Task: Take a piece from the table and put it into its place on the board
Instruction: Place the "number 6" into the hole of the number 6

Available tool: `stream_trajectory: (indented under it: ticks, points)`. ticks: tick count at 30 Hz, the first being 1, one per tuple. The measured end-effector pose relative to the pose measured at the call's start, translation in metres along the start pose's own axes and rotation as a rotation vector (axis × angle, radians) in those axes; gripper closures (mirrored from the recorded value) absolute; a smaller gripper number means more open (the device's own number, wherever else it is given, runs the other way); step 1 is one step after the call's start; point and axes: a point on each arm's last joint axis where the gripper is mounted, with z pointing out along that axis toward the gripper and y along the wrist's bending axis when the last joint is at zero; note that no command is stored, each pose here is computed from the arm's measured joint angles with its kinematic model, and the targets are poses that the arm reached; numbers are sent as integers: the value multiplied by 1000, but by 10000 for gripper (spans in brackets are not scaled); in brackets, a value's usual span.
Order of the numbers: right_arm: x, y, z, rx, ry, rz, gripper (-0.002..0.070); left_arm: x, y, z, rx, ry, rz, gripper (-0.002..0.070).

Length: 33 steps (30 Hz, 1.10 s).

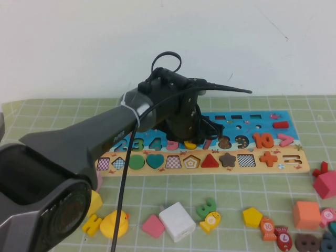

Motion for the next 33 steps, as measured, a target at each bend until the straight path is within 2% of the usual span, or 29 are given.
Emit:
stream_trajectory:
  ticks: [29, 31, 33]
  points:
    - [0, 0, 0, 0, 0, 0, 679, 0, -1, -1, -8, 56, 6, 414]
    - [0, 0, 0, 0, 0, 0, 679, 0, -1, -1, -8, 56, 8, 392]
    - [0, 0, 0, 0, 0, 0, 679, 0, -1, -1, -9, 59, 8, 336]
